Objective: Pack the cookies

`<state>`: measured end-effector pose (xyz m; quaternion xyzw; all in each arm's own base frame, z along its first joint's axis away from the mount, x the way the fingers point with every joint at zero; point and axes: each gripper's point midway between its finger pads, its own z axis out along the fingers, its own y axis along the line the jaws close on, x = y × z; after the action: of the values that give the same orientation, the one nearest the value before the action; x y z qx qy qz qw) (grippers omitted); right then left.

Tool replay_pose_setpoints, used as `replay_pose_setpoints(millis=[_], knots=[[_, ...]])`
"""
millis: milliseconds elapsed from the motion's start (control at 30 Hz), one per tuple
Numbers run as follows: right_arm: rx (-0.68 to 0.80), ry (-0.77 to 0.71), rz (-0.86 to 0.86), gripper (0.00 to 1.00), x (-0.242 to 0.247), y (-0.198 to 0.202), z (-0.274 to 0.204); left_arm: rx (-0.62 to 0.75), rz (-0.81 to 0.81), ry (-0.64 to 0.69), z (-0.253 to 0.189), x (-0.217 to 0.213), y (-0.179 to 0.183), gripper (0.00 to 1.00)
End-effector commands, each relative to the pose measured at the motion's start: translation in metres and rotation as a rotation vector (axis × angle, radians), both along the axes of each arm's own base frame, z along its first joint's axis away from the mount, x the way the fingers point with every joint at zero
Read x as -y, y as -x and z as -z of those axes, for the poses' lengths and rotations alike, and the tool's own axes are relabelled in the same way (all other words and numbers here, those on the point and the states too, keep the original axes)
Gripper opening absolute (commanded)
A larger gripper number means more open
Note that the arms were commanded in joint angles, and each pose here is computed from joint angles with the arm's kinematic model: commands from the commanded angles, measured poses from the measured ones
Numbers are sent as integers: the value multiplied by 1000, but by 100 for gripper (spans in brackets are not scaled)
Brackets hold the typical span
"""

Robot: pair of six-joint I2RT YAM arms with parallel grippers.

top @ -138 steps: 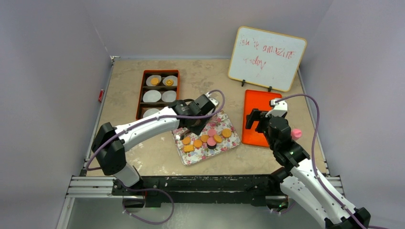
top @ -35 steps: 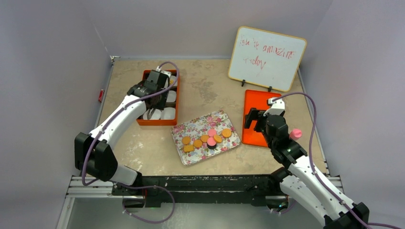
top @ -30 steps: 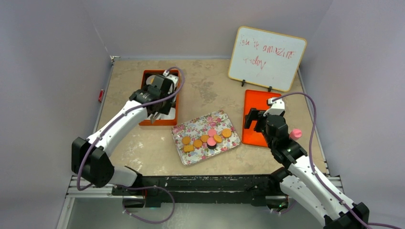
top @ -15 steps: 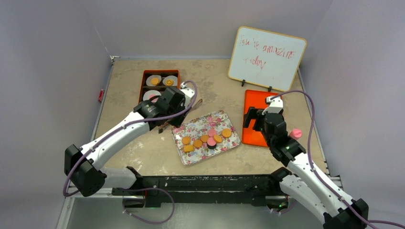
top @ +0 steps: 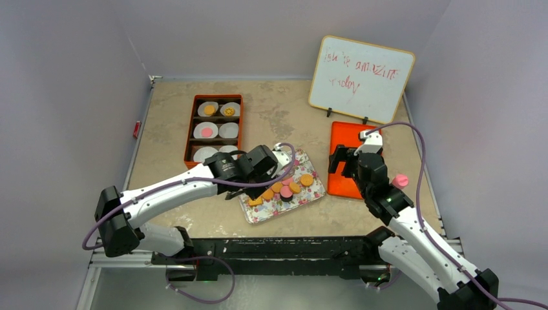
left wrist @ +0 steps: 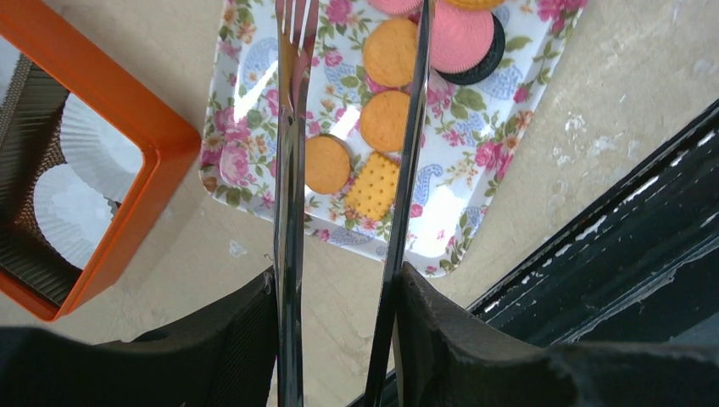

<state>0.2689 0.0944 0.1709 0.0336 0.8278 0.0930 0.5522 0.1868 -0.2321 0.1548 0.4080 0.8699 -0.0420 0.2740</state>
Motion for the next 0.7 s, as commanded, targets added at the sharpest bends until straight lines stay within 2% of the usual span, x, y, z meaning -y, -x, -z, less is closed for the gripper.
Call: replay_pose_setpoints(millis=[0, 200, 467, 667], knots=[[70, -56, 0, 99, -5, -6, -27, 11, 5, -21, -8, 7, 3, 45], [69, -55, -2, 99, -5, -4, -27, 6, 36, -78, -5, 13, 12, 45], [68, -53, -4, 99, -5, -4, -26, 5, 92, -72, -7, 35, 19, 48], [69, -52, -2, 99, -3, -3, -26, 11, 107, -155, 2, 41, 21, 48]])
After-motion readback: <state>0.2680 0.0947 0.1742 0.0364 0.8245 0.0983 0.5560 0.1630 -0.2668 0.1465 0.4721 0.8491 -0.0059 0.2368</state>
